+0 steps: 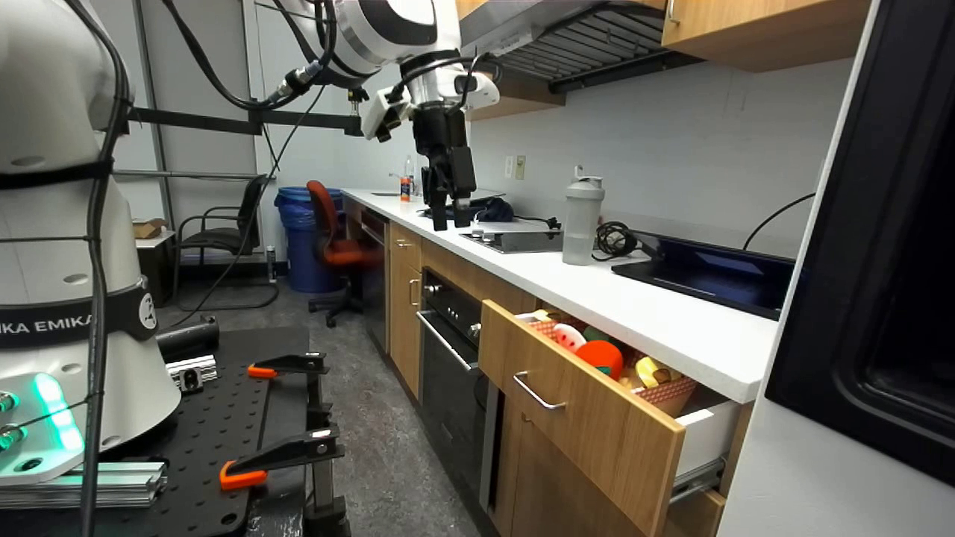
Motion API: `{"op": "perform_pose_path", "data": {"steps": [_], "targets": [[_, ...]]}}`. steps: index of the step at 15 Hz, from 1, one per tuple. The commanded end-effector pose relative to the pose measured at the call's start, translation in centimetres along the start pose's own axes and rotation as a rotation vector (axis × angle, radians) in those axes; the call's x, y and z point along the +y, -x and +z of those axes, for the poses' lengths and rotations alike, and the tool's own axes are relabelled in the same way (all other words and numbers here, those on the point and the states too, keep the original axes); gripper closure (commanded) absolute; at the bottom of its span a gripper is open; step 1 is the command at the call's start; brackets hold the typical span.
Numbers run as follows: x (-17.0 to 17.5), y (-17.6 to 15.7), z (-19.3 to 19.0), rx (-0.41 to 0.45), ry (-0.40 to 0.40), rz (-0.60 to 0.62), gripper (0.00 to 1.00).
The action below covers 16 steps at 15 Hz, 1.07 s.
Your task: Move the watermelon and the orange plush toys from the drawer to the counter then close the drawer
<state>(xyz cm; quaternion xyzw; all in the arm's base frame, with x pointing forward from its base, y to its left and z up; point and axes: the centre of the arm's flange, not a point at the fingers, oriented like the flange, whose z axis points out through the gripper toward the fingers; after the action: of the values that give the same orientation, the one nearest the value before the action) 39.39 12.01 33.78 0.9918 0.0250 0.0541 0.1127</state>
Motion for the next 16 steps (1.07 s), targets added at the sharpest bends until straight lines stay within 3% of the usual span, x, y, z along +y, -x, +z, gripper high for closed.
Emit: {"op": "perform_pose_path", "data": {"steps": [1,6,11,16], "targets": [[0.2,-2.1,3.2,0.022,0.026,0.042,0.0],[1.0,-4.5,5.6,0.075,0.092,0.105,0.0],[1.4,-6.8,5.2,0.147,0.143,0.145,0.0],[1.9,-6.3,4.6,0.125,0.142,0.14,0.0]]}}
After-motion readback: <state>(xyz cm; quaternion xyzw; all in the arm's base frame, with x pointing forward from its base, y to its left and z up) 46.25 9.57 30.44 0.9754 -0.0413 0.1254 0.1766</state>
